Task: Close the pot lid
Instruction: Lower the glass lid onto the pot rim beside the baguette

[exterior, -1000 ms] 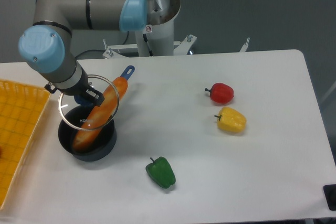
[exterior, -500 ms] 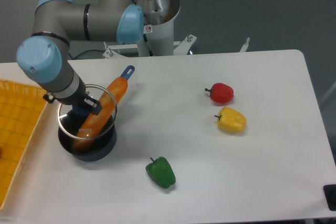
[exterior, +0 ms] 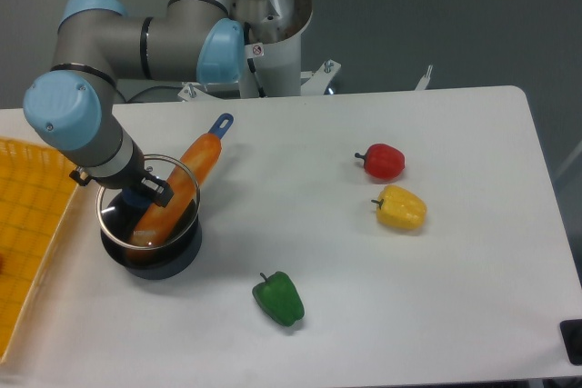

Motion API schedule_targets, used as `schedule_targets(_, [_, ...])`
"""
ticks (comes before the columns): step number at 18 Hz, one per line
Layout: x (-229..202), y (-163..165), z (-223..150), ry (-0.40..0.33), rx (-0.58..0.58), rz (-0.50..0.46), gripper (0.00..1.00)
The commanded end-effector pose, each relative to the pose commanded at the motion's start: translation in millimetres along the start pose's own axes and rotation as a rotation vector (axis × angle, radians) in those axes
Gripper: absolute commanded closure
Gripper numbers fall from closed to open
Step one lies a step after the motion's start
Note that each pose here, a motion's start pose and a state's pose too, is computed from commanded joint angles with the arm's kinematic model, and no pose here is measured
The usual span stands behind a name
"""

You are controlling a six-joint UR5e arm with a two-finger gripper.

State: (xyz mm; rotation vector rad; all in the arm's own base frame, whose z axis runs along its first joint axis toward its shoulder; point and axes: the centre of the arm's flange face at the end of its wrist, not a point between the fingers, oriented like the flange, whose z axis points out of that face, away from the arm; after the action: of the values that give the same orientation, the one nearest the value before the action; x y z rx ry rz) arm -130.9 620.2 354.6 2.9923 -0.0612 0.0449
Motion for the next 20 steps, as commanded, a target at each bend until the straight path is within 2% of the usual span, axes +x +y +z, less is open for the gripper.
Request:
schedule_targets(2, [5.4,-2.1,5.2,-0.015,-0.019,0.013,0.52])
schedule_targets(20, [12.3,-11.9,34.1,-0.003,-0.055,0.023,0.52])
